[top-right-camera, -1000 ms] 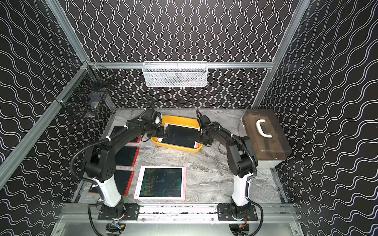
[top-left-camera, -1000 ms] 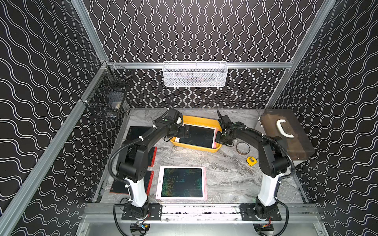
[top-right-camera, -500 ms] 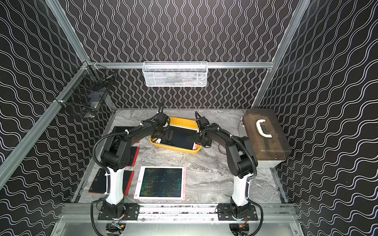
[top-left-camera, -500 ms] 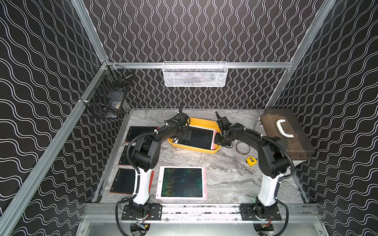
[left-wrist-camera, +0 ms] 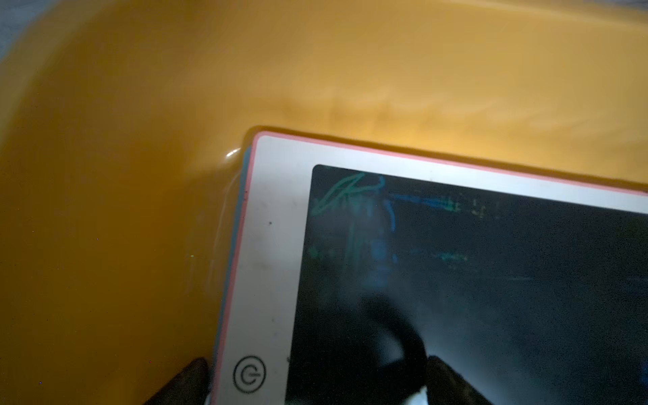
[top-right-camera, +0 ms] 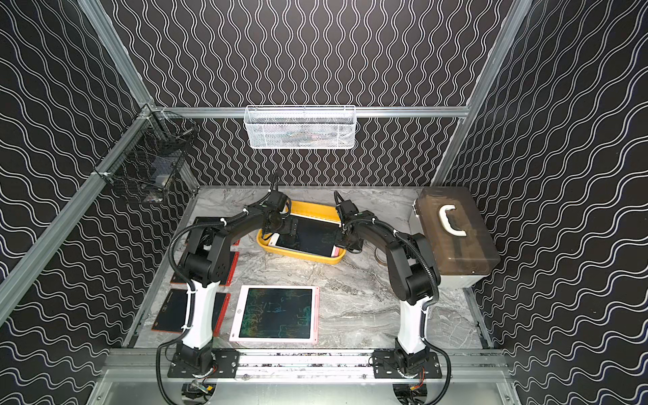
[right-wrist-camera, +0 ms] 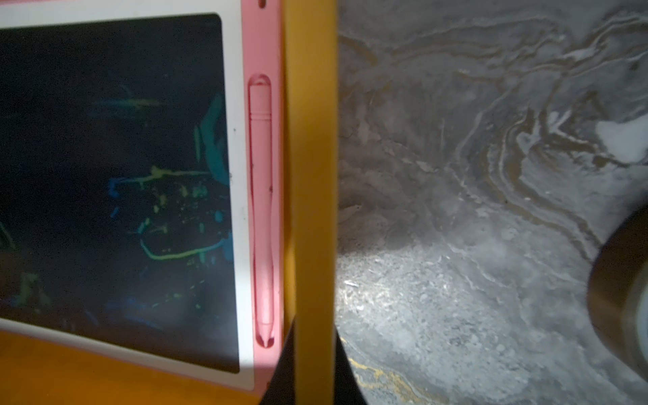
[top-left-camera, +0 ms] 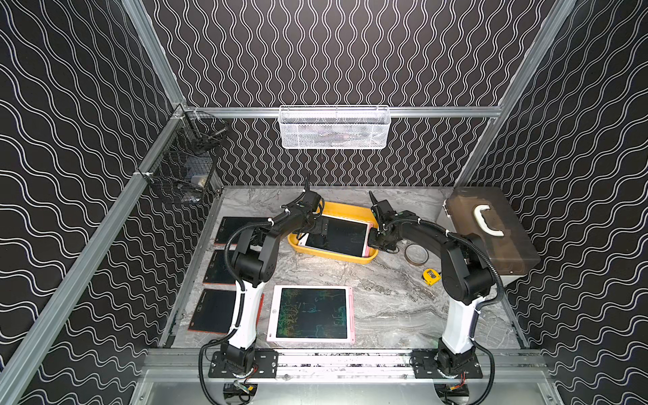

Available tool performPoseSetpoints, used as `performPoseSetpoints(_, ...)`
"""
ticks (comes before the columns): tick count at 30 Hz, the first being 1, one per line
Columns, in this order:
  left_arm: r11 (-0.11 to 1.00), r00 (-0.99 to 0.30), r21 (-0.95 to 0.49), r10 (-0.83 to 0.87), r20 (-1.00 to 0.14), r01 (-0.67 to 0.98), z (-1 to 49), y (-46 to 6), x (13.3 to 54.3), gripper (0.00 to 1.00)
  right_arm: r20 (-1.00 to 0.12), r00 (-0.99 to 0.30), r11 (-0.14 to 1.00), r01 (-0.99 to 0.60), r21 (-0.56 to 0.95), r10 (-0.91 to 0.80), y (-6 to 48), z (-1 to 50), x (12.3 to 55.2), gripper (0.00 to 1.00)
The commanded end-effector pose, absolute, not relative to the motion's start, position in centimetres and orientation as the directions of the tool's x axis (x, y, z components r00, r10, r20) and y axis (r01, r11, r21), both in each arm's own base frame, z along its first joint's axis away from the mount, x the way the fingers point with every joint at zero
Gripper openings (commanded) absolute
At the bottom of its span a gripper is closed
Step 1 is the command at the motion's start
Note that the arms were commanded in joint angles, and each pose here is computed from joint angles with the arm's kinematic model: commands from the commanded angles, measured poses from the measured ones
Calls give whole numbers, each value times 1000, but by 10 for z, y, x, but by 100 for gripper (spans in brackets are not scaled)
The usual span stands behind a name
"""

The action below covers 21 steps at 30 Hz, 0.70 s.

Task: Take out the writing tablet from the storage box
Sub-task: Pick up the writing tablet from the storage box.

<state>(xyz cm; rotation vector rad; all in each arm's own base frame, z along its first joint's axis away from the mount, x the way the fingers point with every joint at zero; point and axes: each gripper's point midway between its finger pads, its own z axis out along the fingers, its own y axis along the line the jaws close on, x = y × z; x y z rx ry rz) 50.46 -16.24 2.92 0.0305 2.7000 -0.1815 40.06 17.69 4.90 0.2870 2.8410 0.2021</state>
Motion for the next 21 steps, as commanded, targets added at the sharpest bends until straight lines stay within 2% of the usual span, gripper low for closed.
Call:
performPoseSetpoints(1,977,-948,-207,-21,-317,48,12,-175,481,99,-282,-940,973,148,177,194,182,54,408,1)
performPoseSetpoints(11,937,-931,-330,-17,-365,112,65,-208,478,99,-270,-943,971,146,189,194,188,47,415,1)
performPoseSetpoints(21,909,-906,-370,18,-423,191,127,-232,472,99,-275,-939,969,156,191,205,189,48,417,1)
